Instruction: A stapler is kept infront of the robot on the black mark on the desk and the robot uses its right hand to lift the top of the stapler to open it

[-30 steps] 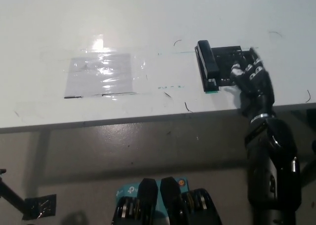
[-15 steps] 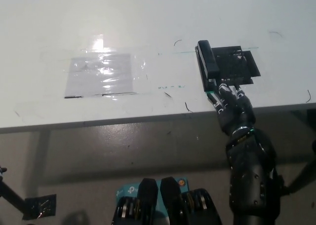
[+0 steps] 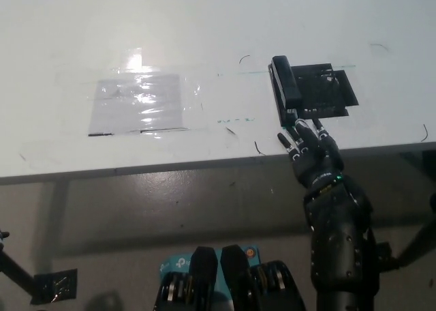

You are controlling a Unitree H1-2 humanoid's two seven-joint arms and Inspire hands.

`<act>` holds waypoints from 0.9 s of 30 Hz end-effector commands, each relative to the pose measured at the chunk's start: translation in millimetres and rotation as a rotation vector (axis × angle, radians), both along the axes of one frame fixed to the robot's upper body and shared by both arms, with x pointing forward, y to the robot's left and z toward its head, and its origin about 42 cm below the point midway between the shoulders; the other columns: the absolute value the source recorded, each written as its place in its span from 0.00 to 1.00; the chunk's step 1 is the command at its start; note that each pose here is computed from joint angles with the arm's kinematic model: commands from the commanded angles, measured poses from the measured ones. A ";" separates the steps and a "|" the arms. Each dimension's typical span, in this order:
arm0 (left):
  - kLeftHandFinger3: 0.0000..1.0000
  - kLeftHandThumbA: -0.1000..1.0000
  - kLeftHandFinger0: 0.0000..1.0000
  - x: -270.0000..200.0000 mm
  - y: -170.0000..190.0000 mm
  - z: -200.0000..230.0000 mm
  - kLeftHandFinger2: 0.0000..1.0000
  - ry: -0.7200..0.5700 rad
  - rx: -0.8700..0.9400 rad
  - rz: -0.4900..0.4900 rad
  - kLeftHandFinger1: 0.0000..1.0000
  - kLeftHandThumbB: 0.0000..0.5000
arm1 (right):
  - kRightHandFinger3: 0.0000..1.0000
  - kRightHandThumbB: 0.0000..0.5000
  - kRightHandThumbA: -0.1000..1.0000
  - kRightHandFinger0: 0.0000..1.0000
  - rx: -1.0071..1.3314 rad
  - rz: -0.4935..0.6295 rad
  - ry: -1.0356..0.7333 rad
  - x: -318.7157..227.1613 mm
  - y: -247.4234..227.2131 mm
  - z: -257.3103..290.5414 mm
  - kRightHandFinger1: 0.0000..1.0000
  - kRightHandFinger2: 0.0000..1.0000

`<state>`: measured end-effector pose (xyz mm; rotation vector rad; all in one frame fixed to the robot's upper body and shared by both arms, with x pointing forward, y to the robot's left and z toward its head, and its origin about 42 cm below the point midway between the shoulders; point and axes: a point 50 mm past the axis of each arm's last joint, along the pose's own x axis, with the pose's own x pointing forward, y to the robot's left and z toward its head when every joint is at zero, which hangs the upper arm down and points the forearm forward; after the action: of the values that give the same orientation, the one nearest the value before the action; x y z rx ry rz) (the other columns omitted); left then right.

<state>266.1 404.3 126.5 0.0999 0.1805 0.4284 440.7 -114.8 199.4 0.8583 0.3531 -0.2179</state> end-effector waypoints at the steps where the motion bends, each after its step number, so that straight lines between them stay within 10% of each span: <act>1: 0.71 0.51 0.19 2.5 6.3 17.7 0.45 -0.060 0.036 -0.004 0.21 0.00 | 1.00 0.00 0.47 0.73 0.029 0.042 -0.069 18.3 13.3 30.1 0.78 0.88; 8: 0.71 0.51 0.18 0.6 5.8 16.4 0.45 -0.053 0.028 -0.005 0.20 0.00 | 1.00 0.00 0.54 0.64 0.010 0.081 -0.117 40.6 25.1 53.8 0.72 0.82; 27: 0.68 0.48 0.17 -11.0 4.0 5.6 0.42 -0.018 0.017 0.011 0.19 0.00 | 0.90 0.00 0.32 0.54 -0.129 0.070 -0.327 92.1 25.0 165.3 0.61 0.72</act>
<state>255.9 404.4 122.1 0.1026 0.1977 0.4323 511.7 -101.9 266.9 0.7410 0.3248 -0.1358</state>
